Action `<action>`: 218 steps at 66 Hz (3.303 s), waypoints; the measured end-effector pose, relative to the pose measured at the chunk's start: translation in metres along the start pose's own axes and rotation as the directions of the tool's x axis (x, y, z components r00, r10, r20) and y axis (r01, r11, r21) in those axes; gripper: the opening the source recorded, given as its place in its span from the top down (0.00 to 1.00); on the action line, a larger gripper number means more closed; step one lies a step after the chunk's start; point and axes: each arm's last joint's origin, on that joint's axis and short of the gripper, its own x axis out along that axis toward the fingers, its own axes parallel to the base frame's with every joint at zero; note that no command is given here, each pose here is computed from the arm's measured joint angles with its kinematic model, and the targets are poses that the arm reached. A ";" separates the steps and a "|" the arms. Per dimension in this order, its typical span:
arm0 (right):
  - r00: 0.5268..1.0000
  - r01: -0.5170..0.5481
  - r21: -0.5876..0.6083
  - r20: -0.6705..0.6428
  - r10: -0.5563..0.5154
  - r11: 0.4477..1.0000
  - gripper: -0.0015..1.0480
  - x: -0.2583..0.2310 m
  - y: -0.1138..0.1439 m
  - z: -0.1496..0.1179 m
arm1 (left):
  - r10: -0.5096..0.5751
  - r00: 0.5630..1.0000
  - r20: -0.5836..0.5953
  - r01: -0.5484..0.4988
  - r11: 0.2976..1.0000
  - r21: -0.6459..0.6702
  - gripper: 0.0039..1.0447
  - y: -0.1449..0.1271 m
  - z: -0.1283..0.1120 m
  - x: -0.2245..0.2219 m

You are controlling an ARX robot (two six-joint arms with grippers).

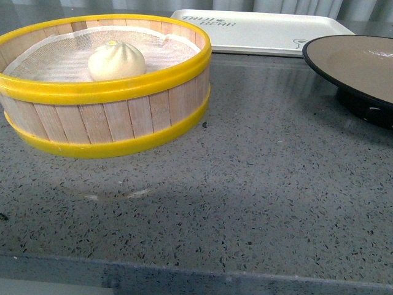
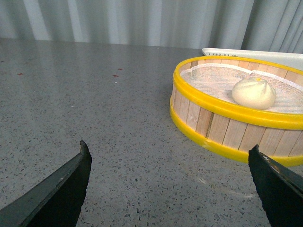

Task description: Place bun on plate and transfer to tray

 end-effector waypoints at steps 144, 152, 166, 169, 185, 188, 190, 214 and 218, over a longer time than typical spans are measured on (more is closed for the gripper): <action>1.000 0.000 0.000 0.000 0.000 1.000 0.09 0.000 0.000 0.000 | -0.017 0.989 -0.144 0.001 0.993 -0.116 0.06 -0.051 0.100 0.147; 1.000 0.000 0.000 0.000 0.000 1.000 0.09 0.000 0.000 0.000 | -0.113 0.975 -0.190 0.101 0.992 -0.071 0.06 -0.072 0.125 0.187; 1.000 0.000 0.000 0.000 0.000 1.000 0.09 0.000 0.000 0.000 | -0.182 0.928 -0.326 0.188 0.982 -0.012 0.06 -0.092 0.132 0.212; 1.000 0.000 0.000 0.000 0.000 1.000 0.09 0.000 0.000 0.000 | -0.186 0.915 -0.359 0.198 0.980 -0.001 0.06 -0.095 0.129 0.214; 1.000 0.000 0.000 0.000 0.000 1.000 0.09 0.000 0.000 0.000 | -0.241 0.836 -0.493 0.280 0.960 0.007 0.06 -0.105 0.113 0.213; 1.000 0.000 0.000 0.000 0.000 1.000 0.09 0.000 0.000 0.000 | -0.246 0.831 -0.498 0.287 0.958 0.005 0.06 -0.107 0.112 0.213; 1.000 0.000 0.000 0.000 0.000 1.000 0.09 0.000 0.000 0.000 | -0.252 0.828 -0.500 0.293 0.956 0.003 0.06 -0.108 0.112 0.213; 1.000 0.000 0.000 0.000 0.000 1.000 0.09 0.000 0.000 0.000 | -0.227 0.779 -0.584 0.326 0.943 0.068 0.06 -0.121 0.095 0.218; 1.000 0.000 0.000 0.000 0.000 1.000 0.09 0.000 0.000 0.000 | -0.219 0.773 -0.595 0.331 0.940 0.084 0.06 -0.123 0.092 0.219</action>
